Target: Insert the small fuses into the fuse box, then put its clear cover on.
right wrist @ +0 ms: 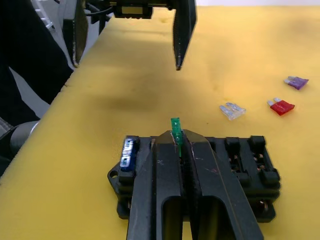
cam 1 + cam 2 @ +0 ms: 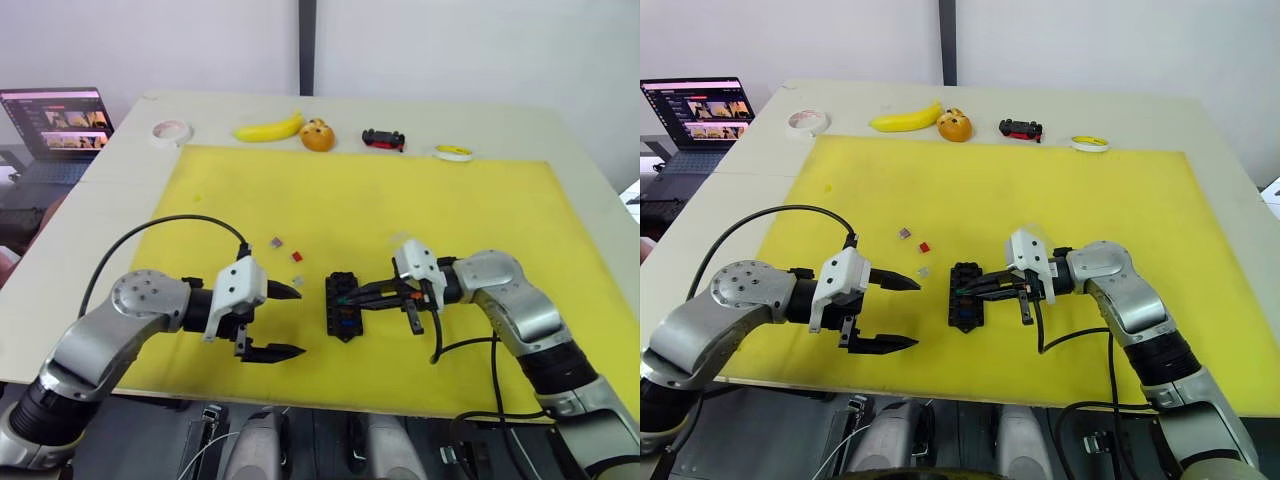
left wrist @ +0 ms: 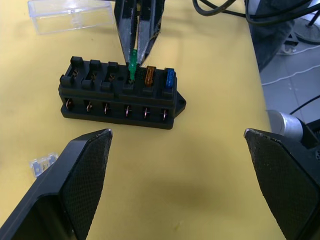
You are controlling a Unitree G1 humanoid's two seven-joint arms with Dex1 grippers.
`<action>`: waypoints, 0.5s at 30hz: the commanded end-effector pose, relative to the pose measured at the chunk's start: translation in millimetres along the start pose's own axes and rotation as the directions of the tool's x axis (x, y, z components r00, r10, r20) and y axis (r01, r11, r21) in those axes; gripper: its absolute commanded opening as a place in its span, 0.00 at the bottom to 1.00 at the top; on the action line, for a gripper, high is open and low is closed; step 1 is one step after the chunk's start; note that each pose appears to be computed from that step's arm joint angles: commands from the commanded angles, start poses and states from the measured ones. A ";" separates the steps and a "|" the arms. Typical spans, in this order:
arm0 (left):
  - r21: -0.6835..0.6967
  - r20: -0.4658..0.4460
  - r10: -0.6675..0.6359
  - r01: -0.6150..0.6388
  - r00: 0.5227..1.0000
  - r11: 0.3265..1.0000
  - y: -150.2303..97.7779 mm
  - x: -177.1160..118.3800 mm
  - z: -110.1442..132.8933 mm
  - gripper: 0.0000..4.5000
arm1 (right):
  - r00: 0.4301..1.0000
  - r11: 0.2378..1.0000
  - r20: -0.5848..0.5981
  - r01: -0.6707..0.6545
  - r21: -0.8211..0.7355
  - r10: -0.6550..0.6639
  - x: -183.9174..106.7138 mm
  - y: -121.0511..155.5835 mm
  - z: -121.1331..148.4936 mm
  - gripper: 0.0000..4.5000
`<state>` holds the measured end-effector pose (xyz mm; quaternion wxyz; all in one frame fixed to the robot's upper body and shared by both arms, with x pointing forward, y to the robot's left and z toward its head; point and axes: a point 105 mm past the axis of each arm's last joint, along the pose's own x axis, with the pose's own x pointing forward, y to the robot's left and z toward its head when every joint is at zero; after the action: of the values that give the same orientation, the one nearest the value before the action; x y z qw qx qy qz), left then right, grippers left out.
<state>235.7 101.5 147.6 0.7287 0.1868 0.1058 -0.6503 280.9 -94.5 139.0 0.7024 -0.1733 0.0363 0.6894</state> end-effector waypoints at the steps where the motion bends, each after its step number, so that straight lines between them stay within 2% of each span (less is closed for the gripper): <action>1: 0.046 0.019 -0.010 0.009 1.000 0.999 -4.2 1.2 7.8 0.99 | 0.999 1.000 0.029 0.018 -0.026 -0.017 -1.1 -4.0 8.5 0.00; 15: 0.048 0.017 -0.002 0.001 1.000 0.999 -3.4 1.3 6.7 0.99 | 1.000 1.000 0.009 -0.003 0.014 0.003 3.1 4.7 -2.5 0.00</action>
<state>235.4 100.5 147.4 0.7293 0.1862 0.1006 -0.6507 280.1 -96.1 131.4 0.7072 -0.1600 0.0511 0.6867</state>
